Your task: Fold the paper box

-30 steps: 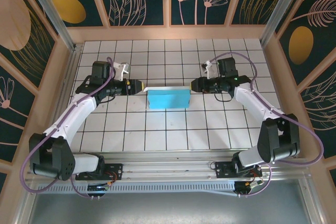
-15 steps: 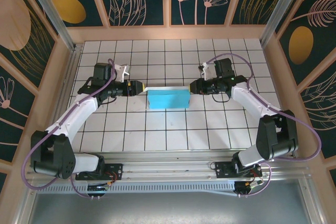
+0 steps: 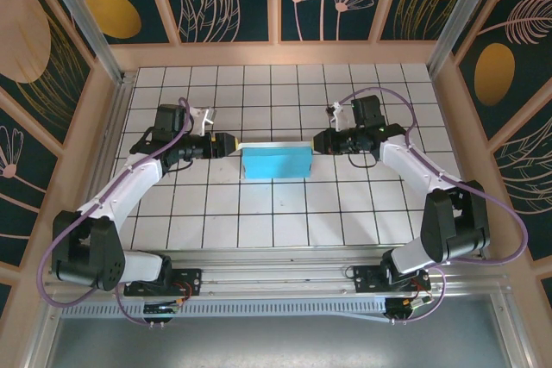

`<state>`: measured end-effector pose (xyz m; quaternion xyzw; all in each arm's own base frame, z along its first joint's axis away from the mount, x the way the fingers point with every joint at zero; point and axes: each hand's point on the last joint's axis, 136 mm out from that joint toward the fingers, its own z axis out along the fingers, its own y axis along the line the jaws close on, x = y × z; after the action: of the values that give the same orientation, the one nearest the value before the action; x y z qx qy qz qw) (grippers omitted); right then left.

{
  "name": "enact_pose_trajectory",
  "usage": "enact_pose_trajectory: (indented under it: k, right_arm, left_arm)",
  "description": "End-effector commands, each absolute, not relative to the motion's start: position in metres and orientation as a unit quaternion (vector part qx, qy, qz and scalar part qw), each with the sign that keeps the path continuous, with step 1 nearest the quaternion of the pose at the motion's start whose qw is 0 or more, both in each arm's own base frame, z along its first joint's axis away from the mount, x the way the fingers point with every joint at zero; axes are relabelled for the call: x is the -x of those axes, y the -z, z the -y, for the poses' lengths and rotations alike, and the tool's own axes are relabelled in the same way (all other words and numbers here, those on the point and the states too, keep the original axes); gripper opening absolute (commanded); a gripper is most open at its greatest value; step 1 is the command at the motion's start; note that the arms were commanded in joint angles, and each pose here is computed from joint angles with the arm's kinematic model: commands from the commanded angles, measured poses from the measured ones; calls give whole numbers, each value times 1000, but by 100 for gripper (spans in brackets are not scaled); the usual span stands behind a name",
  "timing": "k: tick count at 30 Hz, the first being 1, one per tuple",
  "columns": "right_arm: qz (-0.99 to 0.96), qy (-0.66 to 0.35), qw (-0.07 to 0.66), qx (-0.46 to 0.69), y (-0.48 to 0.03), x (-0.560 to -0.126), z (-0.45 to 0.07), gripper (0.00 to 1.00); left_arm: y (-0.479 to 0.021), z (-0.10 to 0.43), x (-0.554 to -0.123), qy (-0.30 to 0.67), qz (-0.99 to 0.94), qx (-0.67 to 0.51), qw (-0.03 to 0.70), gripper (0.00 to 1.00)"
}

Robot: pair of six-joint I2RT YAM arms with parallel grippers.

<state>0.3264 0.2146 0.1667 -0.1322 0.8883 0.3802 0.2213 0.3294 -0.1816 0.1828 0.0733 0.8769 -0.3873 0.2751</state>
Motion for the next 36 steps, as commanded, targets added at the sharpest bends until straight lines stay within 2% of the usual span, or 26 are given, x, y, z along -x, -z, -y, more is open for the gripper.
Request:
enact_pose_trajectory:
  k: [1,4,10,22,30,36]
  right_arm:
    - [-887,-382,224,133,-164,-329,-218,13]
    - [-888,-381,223,130,-163,-329,-218,12]
    - [-888,-380,229,126,-165,-331,-218,10]
    - [-889,-379,227,125,-163,-331,-217,10]
    - [-889,-379,225,123,-161,-331,-218,10]
    - [-890,-378,223,120,-160,-331,-218,10]
  left_arm:
    - [-183,186,-331,391,-871,-84,284,65]
    - [-184,188,-335,386,-871,-91,289,62]
    - [-185,197,-348,374,-875,-105,289,49]
    - [-173,205,-353,367,-883,-107,274,31]
    - [-166,205,-347,366,-888,-99,258,31]
    - [-168,205,-346,370,-889,-95,254,22]
